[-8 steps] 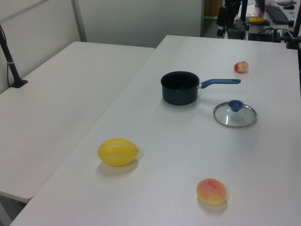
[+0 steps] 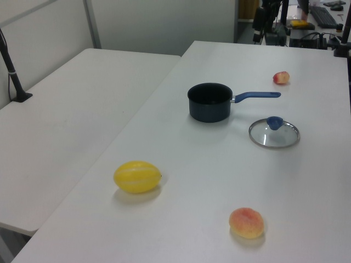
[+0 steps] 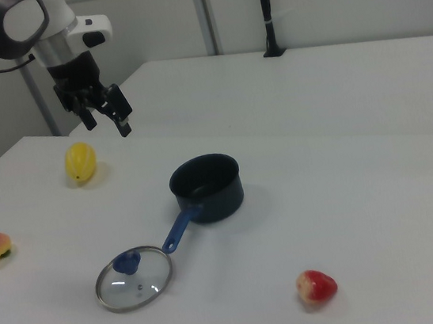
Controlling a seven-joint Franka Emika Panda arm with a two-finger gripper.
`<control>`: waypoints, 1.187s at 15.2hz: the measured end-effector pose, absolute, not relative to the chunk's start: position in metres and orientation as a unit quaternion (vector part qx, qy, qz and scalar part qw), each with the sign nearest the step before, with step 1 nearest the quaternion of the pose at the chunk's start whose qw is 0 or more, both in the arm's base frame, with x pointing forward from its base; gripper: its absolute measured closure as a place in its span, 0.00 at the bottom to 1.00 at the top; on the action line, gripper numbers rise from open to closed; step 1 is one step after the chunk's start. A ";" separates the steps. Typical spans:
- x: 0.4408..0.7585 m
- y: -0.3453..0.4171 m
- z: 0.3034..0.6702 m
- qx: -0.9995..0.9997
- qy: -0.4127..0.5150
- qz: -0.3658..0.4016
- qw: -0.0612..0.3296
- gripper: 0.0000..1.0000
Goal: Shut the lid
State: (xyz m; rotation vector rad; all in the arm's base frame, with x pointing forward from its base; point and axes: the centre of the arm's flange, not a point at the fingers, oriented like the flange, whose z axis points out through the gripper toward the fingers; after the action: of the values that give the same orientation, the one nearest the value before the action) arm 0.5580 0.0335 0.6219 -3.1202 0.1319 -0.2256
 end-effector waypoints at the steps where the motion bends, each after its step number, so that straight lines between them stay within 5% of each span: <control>1: 0.558 0.034 0.622 -0.997 0.042 -0.072 0.005 0.00; 7: 0.552 0.035 0.616 -0.998 0.040 -0.043 0.002 0.00; 12: 0.527 0.063 0.593 -0.997 -0.035 0.061 -0.008 0.00; 18: 0.517 0.064 0.528 -0.981 -0.144 0.127 0.000 0.00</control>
State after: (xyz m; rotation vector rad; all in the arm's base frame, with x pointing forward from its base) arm 0.5168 0.0640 0.5283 -3.0830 -0.4527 0.3997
